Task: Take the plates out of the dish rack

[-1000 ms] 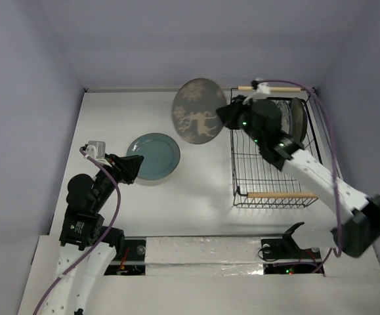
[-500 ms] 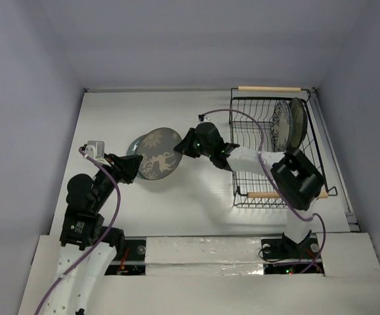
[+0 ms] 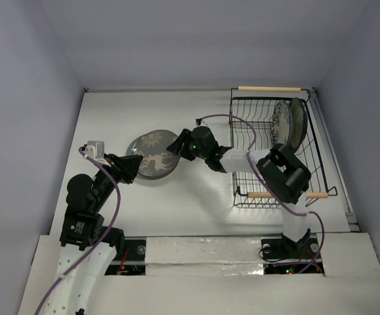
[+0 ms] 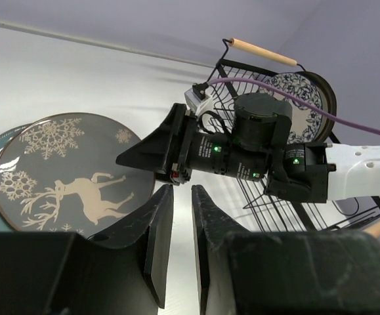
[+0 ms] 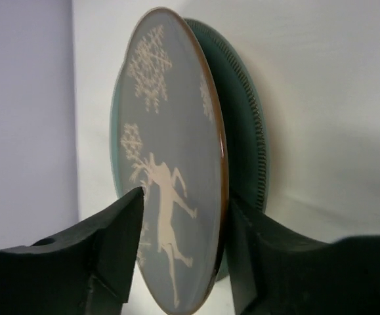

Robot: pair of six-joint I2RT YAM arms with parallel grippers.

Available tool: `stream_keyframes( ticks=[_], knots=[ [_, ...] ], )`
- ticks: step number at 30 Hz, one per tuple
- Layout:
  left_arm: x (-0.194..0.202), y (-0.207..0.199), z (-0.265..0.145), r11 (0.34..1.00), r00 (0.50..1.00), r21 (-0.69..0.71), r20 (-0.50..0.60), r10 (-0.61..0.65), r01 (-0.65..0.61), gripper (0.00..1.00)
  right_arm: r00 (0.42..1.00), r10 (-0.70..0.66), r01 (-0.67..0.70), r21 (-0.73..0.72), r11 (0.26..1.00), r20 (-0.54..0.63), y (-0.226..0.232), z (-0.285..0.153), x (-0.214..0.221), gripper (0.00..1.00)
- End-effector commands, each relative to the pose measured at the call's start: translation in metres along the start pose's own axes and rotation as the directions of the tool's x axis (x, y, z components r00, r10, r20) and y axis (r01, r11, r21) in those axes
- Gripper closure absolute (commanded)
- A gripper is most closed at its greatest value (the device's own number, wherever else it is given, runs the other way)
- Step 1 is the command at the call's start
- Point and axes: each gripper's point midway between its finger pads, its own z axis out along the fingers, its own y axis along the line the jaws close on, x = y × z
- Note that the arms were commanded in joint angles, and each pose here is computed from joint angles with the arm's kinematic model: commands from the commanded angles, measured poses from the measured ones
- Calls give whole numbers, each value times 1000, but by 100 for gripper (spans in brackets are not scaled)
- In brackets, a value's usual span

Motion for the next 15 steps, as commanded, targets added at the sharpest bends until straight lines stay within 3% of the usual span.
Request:
stream_keyframes(
  ticks=[1, 7, 15],
  knots=[
    [-8, -6, 0, 999, 999, 32, 39, 9, -11, 85, 993, -113, 116, -69, 991, 40, 40, -1, -11, 39],
    [-9, -6, -1, 999, 999, 32, 42, 10, -11, 85, 944, -329, 323, 140, 936, 25, 17, -11, -15, 12],
    [-10, -7, -2, 999, 999, 36, 49, 12, -14, 85, 863, -505, 474, 377, 796, -18, -9, -47, -38, 6]
  ],
)
